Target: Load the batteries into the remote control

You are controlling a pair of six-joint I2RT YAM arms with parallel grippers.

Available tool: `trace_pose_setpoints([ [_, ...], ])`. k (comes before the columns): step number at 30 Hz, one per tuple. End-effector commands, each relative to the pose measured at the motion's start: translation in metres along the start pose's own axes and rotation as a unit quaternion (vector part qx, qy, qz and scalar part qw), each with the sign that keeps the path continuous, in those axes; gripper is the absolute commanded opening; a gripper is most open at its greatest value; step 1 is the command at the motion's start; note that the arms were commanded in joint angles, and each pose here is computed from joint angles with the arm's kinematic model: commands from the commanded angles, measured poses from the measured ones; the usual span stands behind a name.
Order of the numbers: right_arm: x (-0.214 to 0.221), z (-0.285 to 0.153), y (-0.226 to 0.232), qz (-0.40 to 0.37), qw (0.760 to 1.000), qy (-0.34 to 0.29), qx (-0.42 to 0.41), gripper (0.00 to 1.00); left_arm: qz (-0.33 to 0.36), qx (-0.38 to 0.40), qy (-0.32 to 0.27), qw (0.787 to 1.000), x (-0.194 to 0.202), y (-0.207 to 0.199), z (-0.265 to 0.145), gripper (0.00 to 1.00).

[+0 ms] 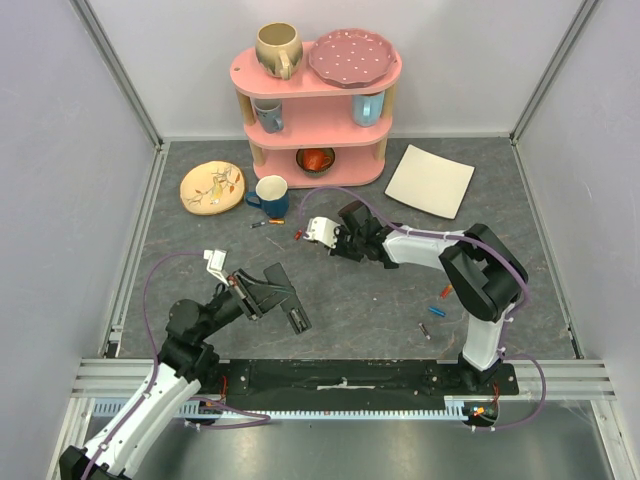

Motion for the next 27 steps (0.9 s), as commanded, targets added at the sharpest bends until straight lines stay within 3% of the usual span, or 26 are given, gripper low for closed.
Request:
trace_pose_setpoints([
  [1,-0.007,0.002,-0.005,0.0,1.0,-0.003,0.002,0.25,0.003,-0.042,0.004,0.999,0.01,0.033,-0.005,0.02],
  [8,-0.008,0.002,-0.002,0.007,1.0,0.002,0.004,0.39,0.005,-0.042,0.006,0.999,0.01,0.033,-0.005,0.02],
  [18,-0.016,0.001,-0.002,0.02,1.0,-0.004,0.013,0.42,0.005,-0.041,0.007,0.999,0.01,0.032,-0.005,0.02],
  [27,-0.06,-0.043,-0.042,0.085,0.985,-0.083,0.125,0.45,0.0,-0.05,0.001,0.999,0.01,0.034,-0.005,0.02],
])
Point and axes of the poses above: each gripper's point midway between its finger pads, its own z axis out along the fingers, its own y axis along the line the jaws close on, x = y × z, the point moved 10 cm from there along -z, back along the fingers, and after that the axes turned 10 degrees about -z, right-handed, at the moved point
